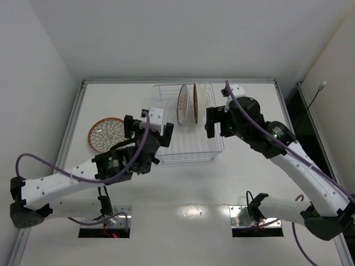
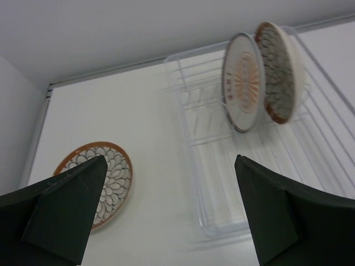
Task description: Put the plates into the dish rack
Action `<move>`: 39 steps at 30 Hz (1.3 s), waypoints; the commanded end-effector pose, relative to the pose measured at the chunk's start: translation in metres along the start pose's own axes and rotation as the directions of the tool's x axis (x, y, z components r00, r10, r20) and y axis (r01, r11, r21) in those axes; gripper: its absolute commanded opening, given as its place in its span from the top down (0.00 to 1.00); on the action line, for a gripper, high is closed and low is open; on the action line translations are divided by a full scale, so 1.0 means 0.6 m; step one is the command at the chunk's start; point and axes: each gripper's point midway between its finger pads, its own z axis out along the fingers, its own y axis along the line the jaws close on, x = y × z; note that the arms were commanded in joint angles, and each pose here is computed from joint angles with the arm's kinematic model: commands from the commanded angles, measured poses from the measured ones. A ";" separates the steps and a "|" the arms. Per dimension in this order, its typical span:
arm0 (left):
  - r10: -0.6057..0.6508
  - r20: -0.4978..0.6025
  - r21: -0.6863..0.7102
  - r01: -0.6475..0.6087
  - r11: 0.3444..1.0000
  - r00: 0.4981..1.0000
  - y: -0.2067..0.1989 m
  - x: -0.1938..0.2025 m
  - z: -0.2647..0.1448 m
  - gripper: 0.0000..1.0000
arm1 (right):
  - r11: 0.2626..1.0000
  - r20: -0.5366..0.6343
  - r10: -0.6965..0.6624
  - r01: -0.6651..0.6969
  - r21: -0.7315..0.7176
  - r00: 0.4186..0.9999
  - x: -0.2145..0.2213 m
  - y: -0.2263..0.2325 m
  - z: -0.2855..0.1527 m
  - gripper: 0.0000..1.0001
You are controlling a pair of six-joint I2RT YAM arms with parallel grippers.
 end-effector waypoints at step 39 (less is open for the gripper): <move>-0.149 -0.771 -0.326 -0.182 0.928 0.619 0.219 0.441 0.272 0.09 | 0.999 0.052 0.008 -0.006 -0.046 0.999 0.000 -0.009 -0.050 0.01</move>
